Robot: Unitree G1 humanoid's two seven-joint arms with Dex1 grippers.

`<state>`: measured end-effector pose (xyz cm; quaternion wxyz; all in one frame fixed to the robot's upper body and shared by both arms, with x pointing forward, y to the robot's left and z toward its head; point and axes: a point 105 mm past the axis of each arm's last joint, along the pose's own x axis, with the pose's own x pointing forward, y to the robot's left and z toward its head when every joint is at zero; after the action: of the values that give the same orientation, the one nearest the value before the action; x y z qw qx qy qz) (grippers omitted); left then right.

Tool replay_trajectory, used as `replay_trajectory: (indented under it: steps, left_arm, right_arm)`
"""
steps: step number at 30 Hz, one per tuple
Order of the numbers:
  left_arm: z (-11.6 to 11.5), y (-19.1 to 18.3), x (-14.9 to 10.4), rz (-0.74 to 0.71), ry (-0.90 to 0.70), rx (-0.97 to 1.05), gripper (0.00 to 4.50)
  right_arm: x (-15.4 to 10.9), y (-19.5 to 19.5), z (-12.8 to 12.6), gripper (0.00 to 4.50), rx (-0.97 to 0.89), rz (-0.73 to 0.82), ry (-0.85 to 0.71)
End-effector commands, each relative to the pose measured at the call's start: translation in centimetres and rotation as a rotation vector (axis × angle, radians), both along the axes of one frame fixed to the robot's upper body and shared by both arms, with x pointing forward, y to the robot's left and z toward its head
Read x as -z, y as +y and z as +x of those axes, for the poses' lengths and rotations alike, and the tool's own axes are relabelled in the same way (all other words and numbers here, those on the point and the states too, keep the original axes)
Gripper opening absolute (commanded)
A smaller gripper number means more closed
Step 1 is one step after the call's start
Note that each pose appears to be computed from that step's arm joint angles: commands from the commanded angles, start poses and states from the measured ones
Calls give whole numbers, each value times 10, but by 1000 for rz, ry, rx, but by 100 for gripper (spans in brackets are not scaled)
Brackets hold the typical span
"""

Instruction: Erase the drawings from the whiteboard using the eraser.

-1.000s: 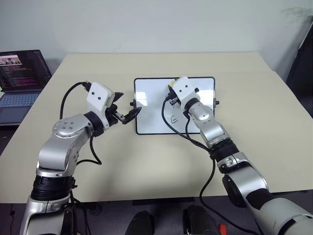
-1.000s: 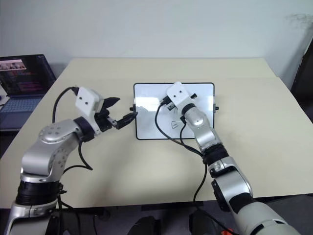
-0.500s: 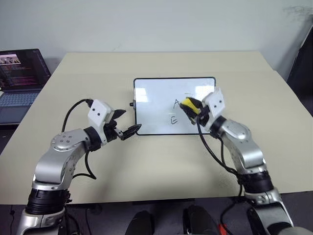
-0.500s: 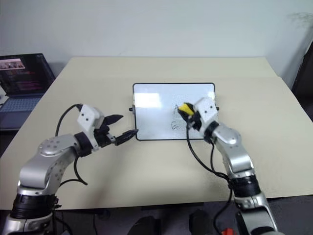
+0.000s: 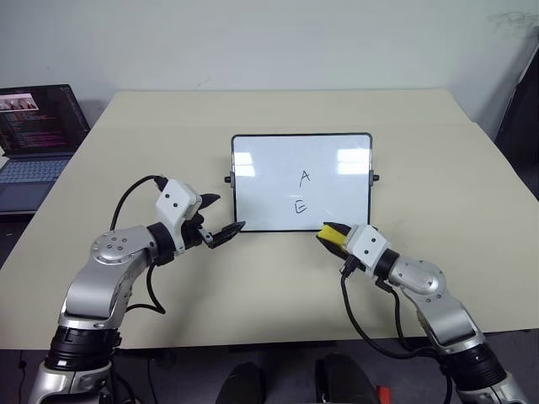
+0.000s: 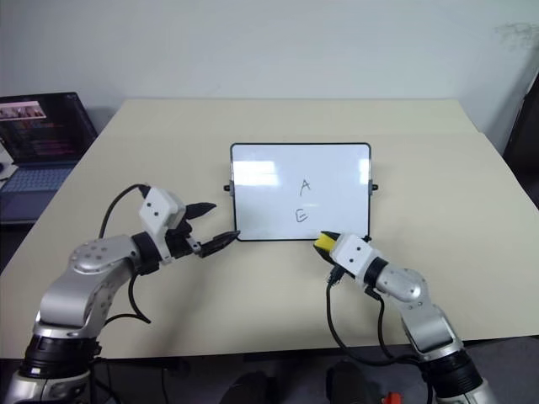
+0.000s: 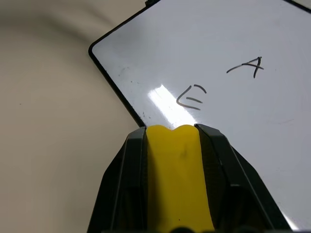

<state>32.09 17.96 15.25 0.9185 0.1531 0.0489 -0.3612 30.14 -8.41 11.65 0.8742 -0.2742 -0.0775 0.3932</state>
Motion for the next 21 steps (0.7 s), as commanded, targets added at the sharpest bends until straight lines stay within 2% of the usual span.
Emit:
replay_trajectory:
  steps: [1, 5, 11, 21]
  left_arm:
    - [0, -4, -8, 5, -42, 22, 450]
    - [0, -10, -7, 2, -35, 47, 450]
    - [-1, -14, -10, 22, -33, 79, 450]
    - [-3, -10, -13, 46, -31, 90, 450]
  right_arm:
    - [-29, 14, -1, 112, -21, 88, -129]
    - [-59, 21, 20, 112, 35, 210, -233]
    - [-82, 29, 58, 112, 86, 220, -347]
    - [-74, 32, 107, 112, 169, 227, -348]
